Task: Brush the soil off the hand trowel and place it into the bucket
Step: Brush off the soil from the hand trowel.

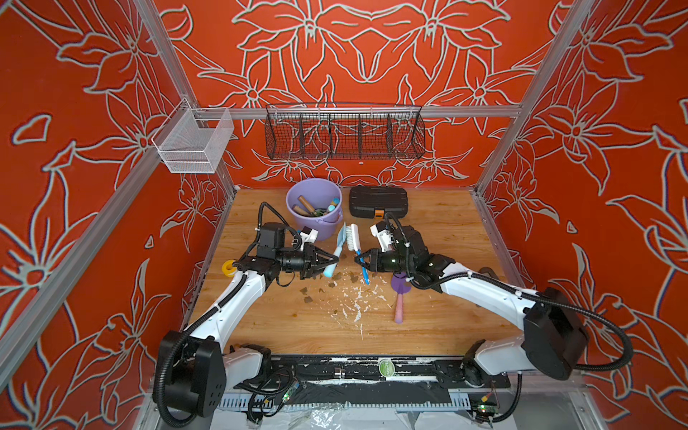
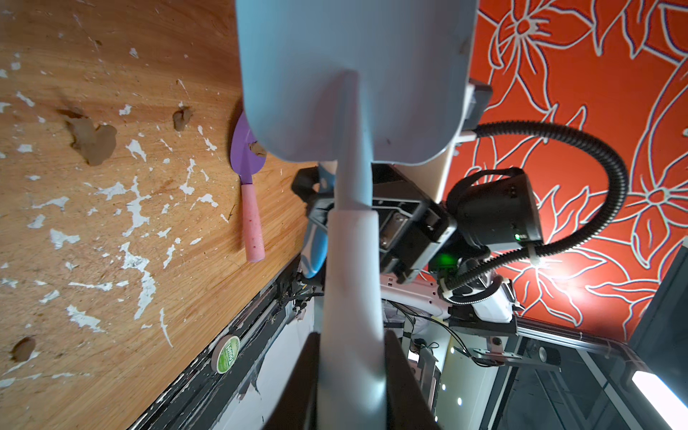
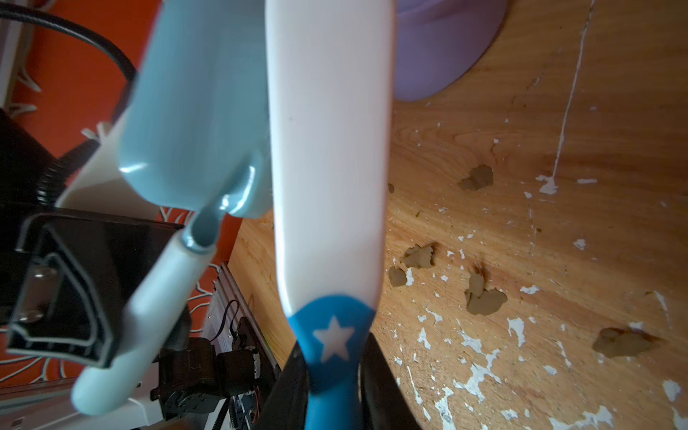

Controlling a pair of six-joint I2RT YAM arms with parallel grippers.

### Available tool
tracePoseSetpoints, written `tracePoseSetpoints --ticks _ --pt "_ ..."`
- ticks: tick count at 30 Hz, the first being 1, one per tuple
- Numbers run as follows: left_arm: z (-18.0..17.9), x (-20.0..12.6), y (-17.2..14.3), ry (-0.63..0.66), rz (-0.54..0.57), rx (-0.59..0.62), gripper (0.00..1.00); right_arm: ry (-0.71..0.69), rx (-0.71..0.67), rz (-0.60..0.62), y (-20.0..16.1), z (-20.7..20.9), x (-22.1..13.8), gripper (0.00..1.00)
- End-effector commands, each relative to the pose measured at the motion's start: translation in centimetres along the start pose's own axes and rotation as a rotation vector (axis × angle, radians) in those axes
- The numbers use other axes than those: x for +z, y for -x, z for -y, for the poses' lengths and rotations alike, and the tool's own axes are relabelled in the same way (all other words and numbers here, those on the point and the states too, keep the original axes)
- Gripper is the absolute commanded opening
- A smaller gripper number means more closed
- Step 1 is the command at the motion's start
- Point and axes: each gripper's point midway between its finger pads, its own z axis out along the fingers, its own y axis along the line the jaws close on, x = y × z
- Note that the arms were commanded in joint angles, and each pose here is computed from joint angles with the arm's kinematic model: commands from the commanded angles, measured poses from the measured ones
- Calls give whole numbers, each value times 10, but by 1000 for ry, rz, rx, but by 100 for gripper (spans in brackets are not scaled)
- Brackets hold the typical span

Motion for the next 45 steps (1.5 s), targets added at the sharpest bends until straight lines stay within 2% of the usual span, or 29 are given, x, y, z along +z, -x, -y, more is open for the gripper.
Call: tracePoseSetpoints --ticks 1,10,15,19,24,29,31,35,38,45 --pt "19 -4 -3 -47 -13 65 0 -22 10 -18 -7 7 3 0" --pt "12 -3 -2 -24 -20 53 0 -126 -45 42 5 8 -29 0" --pt "8 -2 -2 -21 -20 46 0 -18 -86 101 19 -25 -44 0" --pt "7 -1 -1 -21 -17 45 0 56 -85 95 23 -42 -36 0" --pt "7 -2 -1 -20 -16 48 0 35 -49 49 12 -24 -15 0" --pt "11 -3 0 -6 -14 65 0 -83 -43 11 -3 6 -13 0" --pt "8 -5 6 68 11 68 0 -108 -43 8 -6 11 -16 0" --pt "9 -29 33 335 170 113 0 -149 -51 29 -3 14 -25 0" --pt "20 -42 56 438 254 152 0 -168 -62 45 1 15 -29 0" --pt "26 -51 113 597 329 183 0 -180 -85 40 5 11 -33 0"
